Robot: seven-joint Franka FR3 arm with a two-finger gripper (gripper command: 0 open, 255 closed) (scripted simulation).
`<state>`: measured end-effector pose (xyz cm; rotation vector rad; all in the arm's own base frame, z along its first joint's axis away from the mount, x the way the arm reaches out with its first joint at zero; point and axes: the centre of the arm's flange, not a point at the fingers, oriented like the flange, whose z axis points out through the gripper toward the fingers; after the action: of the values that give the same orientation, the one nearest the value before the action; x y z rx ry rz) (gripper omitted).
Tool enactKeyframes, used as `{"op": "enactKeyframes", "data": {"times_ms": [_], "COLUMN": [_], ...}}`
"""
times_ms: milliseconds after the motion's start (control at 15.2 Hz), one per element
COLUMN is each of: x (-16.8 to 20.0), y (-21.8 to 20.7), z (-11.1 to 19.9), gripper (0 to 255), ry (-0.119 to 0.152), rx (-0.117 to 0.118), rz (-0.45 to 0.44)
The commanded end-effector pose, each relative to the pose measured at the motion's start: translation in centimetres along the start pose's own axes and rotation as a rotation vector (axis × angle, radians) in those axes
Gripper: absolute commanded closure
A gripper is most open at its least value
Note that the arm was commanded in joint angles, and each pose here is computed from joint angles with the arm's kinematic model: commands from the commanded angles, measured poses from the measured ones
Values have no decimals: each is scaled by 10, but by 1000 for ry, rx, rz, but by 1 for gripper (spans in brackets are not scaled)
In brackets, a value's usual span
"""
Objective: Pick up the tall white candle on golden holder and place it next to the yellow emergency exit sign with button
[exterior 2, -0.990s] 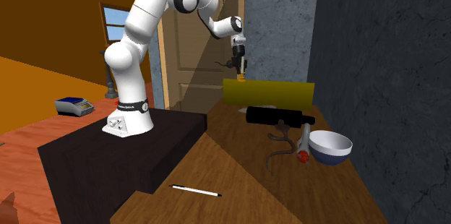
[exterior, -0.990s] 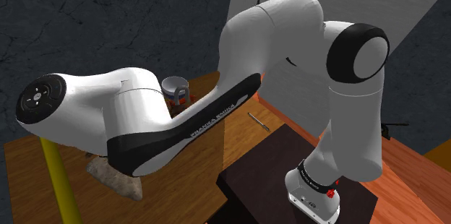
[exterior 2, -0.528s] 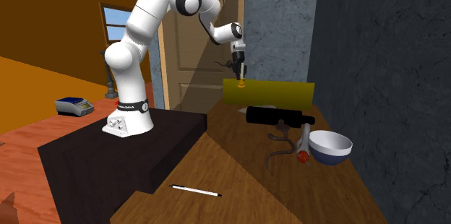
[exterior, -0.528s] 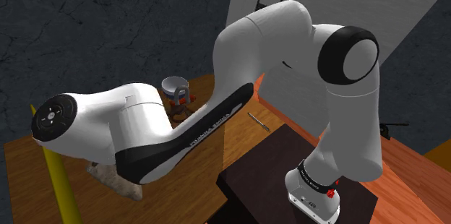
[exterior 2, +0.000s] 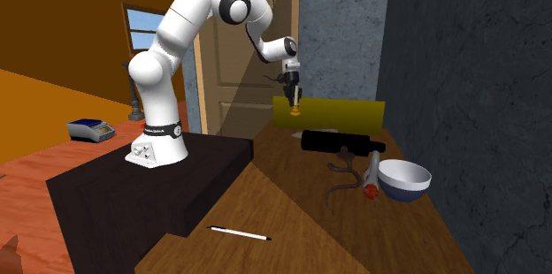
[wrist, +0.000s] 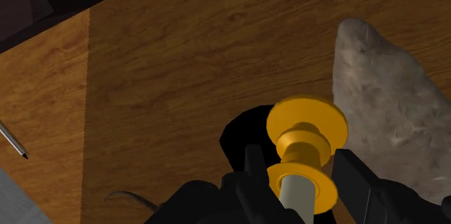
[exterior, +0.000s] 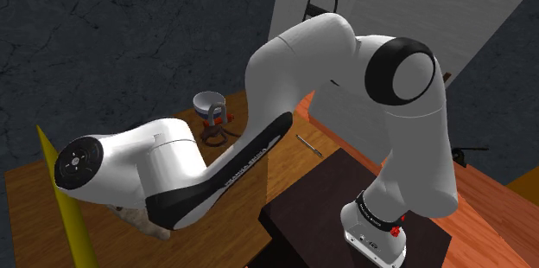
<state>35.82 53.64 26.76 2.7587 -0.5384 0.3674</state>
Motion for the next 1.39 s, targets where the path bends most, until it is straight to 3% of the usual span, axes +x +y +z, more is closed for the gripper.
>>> {"op": "enactKeyframes", "data": {"times_ms": [0,1320], "x": [-3,-35], "y": [-3,-29], "z": [9,107], "gripper": [255,255], "ry": [0,0], "rx": [0,0], "rz": [0,0]}}
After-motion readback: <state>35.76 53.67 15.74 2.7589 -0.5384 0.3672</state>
